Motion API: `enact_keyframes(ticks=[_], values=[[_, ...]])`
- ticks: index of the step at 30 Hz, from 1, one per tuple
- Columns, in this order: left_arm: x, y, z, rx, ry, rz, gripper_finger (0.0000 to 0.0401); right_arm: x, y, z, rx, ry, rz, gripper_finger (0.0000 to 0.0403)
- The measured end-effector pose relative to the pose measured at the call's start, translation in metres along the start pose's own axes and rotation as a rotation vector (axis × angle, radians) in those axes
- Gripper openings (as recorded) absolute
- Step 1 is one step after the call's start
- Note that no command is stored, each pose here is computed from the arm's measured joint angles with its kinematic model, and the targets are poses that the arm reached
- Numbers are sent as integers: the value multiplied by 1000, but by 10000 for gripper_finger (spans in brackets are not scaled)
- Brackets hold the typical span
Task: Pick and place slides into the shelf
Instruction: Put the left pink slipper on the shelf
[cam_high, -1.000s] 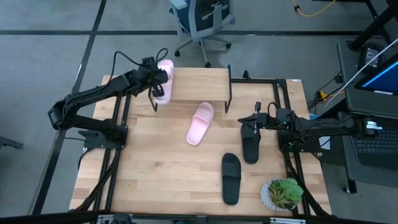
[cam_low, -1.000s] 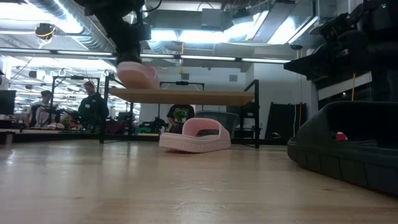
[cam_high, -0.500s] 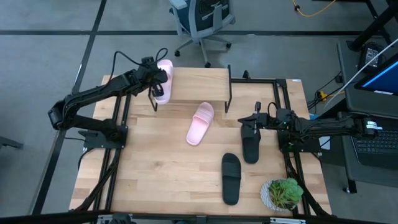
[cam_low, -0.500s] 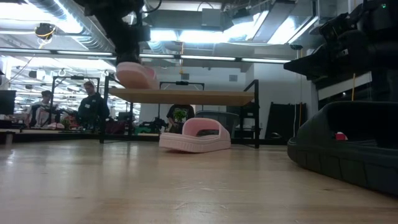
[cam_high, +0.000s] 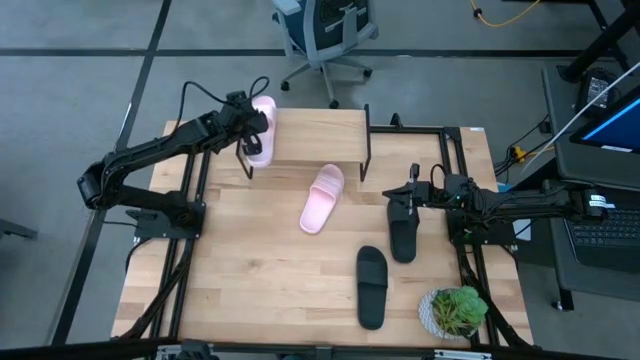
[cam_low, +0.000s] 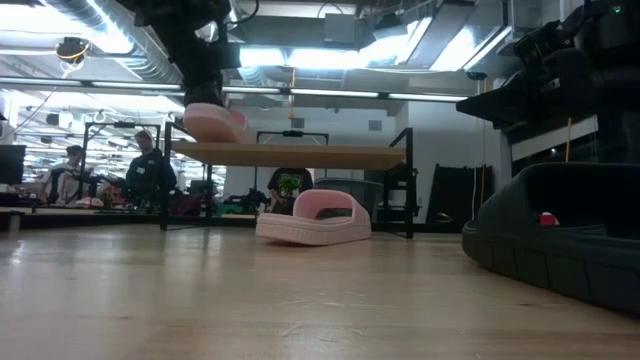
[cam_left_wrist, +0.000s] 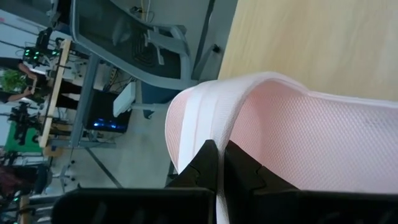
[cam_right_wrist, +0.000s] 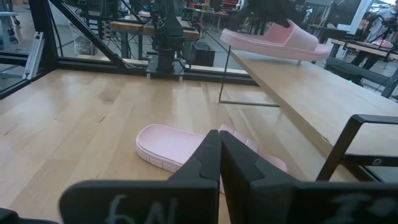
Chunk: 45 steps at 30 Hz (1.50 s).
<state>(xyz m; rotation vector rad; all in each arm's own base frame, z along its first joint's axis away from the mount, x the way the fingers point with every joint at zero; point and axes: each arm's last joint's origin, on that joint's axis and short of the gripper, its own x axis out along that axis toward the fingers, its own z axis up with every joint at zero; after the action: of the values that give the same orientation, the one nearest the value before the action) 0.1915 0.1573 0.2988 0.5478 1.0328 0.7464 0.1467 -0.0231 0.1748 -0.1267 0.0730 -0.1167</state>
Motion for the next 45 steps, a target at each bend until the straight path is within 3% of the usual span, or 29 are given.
enact_keyframes(ticks=[45], values=[[0, -3, -2, 21, 22, -26, 14, 0, 0, 1, 1, -8, -1, 7]])
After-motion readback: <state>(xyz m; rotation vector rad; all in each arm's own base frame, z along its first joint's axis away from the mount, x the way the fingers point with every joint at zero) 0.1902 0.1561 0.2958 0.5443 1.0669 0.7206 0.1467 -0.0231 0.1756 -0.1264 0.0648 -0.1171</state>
